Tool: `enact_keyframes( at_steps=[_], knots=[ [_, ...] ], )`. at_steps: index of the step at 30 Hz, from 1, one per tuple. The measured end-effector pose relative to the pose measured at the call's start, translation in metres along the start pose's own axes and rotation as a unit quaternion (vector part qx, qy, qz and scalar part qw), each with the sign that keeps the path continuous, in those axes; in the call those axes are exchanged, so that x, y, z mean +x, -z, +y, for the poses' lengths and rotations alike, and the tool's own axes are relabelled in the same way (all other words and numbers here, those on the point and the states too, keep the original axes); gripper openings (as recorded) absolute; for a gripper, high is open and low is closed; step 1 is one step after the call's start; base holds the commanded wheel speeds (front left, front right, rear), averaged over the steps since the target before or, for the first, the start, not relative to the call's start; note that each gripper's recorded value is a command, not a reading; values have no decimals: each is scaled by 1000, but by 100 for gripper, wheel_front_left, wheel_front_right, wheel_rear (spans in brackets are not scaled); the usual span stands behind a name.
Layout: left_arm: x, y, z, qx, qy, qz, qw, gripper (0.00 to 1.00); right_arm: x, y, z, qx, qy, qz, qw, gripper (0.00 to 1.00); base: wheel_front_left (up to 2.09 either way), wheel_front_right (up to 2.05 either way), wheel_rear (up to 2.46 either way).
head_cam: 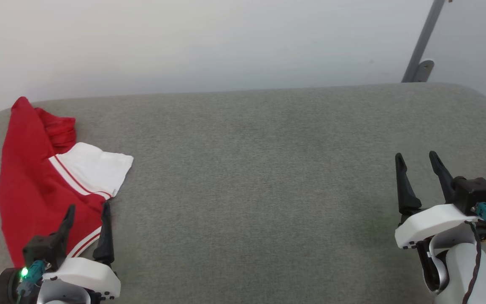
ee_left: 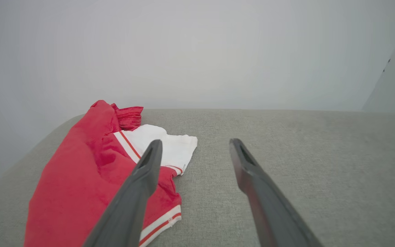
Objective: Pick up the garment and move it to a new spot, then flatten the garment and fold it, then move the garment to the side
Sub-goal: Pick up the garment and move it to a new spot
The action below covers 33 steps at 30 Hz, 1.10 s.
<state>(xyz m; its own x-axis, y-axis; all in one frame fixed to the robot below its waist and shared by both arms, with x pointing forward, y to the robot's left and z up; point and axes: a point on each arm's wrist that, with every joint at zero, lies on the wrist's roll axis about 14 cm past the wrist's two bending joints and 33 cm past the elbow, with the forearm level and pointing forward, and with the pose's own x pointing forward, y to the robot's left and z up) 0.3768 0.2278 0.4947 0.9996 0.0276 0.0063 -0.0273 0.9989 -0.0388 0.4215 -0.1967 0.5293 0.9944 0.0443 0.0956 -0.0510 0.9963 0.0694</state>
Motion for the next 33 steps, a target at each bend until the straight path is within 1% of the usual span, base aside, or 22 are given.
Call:
enact_keyframes(
  at_steps=[5, 7, 11, 14, 19, 24, 27, 30, 33],
  knots=[
    [-10, -1, 15, 16, -24, -4, 1000, 100, 9, -2, 22, 0, -29, -8, 1000, 100, 0, 0, 0],
    [-17, -2, 24, 25, -41, -7, 999, 100, 11, 2, 37, -4, -50, -5, 999, 100, 0, 0, 0],
    [-37, -4, 49, 38, -86, -9, 995, 100, 18, 12, 78, -13, -104, 6, 994, 100, 0, 0, 0],
    [-58, -1, 70, 49, -122, -5, 991, 100, 22, 18, 115, -16, -152, 11, 988, 100, 0, 0, 0],
    [-99, 1, 107, 52, -198, 0, 979, 100, 21, 26, 179, -9, -231, 17, 973, 100, 0, 0, 0],
    [-144, 8, 131, 44, -260, 8, 965, 100, 14, 32, 229, 2, -295, 26, 955, 100, 0, 0, 0],
    [-171, 7, 146, 38, -305, 5, 951, 100, 3, 36, 266, 3, -345, 31, 938, 100, 0, 0, 0],
    [-190, 8, 154, 30, -341, 6, 939, 100, 0, 34, 294, 14, -380, 30, 925, 100, 0, 0, 0],
    [-199, 9, 154, 22, -359, 4, 933, 100, 0, 39, 305, 21, -394, 38, 918, 100, 0, 0, 0]
  ],
)
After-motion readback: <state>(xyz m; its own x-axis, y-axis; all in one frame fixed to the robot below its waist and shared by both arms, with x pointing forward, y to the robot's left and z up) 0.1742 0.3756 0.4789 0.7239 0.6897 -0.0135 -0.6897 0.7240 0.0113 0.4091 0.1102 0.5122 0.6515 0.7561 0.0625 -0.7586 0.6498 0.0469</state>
